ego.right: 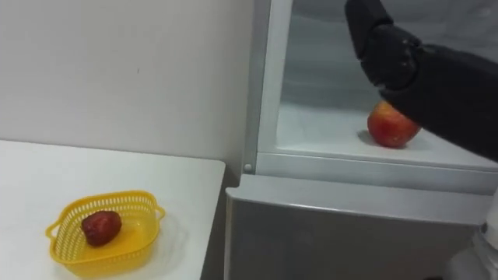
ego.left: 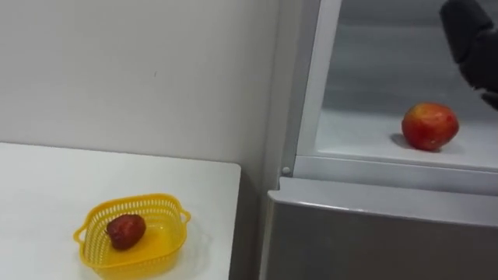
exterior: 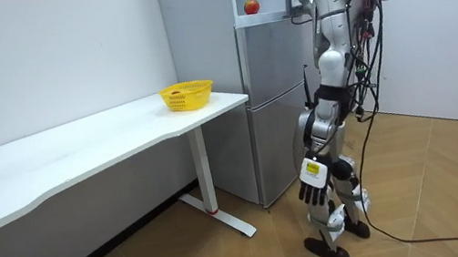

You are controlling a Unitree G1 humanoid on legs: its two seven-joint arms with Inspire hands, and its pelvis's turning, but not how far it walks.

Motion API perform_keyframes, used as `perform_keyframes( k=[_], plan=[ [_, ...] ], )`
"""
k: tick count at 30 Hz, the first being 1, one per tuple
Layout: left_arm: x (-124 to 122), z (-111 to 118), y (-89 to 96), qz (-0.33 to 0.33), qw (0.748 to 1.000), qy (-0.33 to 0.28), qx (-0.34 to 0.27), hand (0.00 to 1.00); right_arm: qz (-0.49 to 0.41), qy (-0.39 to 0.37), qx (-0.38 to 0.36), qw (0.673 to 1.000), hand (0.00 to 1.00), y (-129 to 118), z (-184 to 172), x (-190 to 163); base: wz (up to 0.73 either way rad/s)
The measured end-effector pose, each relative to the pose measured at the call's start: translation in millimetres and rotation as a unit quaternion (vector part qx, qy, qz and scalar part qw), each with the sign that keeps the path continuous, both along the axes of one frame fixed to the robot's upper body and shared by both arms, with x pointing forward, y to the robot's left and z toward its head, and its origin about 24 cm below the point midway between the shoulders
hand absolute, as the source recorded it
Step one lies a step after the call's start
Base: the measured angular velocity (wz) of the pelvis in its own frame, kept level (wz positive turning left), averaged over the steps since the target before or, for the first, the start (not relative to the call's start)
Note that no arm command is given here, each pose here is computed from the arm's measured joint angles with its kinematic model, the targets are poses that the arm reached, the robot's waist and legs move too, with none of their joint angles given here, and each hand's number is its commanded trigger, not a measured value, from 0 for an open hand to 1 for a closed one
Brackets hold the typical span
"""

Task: Retrieve from the upper fridge

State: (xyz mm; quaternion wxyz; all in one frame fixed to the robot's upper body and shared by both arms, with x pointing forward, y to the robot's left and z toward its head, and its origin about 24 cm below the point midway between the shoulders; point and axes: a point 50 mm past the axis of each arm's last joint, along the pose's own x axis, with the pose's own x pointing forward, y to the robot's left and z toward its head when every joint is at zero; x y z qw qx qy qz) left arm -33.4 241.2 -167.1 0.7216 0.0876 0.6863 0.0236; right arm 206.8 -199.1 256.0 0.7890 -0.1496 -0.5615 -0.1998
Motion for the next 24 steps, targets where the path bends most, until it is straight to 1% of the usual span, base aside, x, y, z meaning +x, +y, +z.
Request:
perform_keyframes(
  k=[3, 13, 18, 24],
  plan=[
    [-3, 0, -0.2, 0.002, 1.0, 0.009, -0.002, 0.0, -0.014, 0.041, 0.007, 0.999, 0.0, -7, -8, 11, 0.0],
    [1, 0, 0.2, -0.008, 1.0, 0.013, -0.004, 0.0, -0.018, 0.126, 0.015, 0.992, 0.0, -16, -23, 31, 0.0],
    [5, 0, 2.3, -0.012, 1.0, 0.01, -0.009, 0.0, -0.032, 0.199, 0.006, 0.979, 0.0, -26, -41, 49, 0.0],
    [10, 1, 5.1, -0.019, 1.0, 0.007, -0.012, 0.0, -0.046, 0.255, 0.016, 0.966, 0.0, -36, -59, 62, -0.01]
  ],
)
